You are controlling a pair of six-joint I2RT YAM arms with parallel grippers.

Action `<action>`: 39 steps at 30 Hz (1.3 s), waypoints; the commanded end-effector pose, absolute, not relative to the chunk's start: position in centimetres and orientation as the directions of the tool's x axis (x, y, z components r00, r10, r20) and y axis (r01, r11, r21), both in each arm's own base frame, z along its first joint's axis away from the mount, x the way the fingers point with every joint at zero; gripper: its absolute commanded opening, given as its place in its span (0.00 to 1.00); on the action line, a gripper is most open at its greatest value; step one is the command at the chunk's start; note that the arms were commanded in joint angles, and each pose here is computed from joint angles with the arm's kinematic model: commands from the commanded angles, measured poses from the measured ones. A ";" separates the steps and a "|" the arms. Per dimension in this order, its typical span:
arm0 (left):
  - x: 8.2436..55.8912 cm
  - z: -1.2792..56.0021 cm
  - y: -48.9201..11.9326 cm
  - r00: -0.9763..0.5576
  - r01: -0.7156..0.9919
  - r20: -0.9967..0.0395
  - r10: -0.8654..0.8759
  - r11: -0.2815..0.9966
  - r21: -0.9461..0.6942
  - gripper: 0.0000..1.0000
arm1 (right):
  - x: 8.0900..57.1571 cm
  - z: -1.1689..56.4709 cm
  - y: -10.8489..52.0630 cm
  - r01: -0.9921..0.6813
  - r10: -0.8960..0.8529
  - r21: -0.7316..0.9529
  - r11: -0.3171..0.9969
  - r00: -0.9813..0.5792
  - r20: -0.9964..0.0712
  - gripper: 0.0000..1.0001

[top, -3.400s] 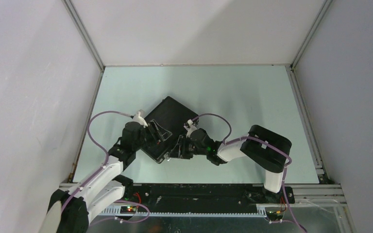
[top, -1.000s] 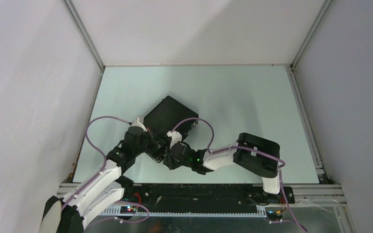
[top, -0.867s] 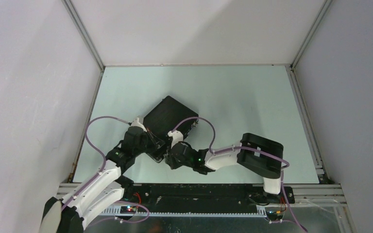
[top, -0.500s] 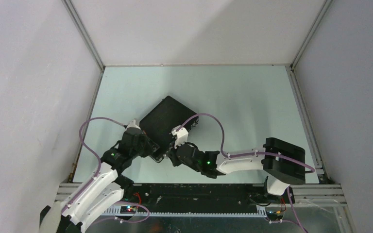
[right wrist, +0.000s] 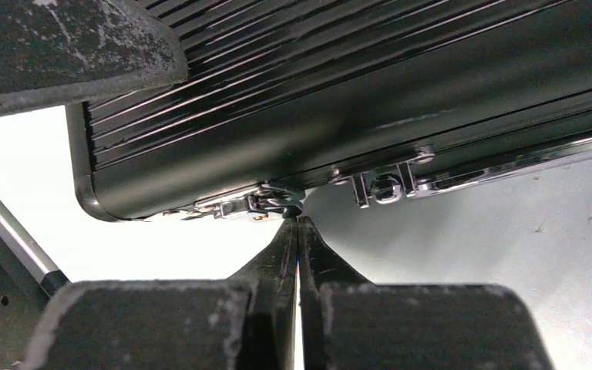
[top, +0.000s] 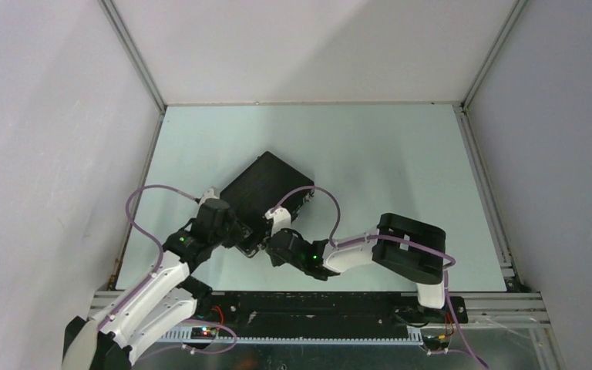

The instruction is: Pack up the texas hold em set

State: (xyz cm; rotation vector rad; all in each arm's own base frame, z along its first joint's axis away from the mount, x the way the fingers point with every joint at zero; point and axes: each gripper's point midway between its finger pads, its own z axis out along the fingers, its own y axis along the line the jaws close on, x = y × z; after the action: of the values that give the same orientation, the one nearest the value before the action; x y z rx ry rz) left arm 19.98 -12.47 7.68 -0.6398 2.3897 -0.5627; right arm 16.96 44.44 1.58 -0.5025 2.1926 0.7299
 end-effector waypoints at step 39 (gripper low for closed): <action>33.6 11.4 -24.6 -0.818 -0.031 -0.467 -0.336 0.837 -0.546 0.00 | 29.2 15.5 28.5 -0.313 0.227 0.419 0.852 -0.500 -0.836 0.00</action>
State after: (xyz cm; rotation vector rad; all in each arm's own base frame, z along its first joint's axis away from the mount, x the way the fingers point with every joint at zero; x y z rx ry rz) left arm 32.55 -22.66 12.64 -0.3066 2.4274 -0.6555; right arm 27.04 27.08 11.67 -0.0614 2.0776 0.5930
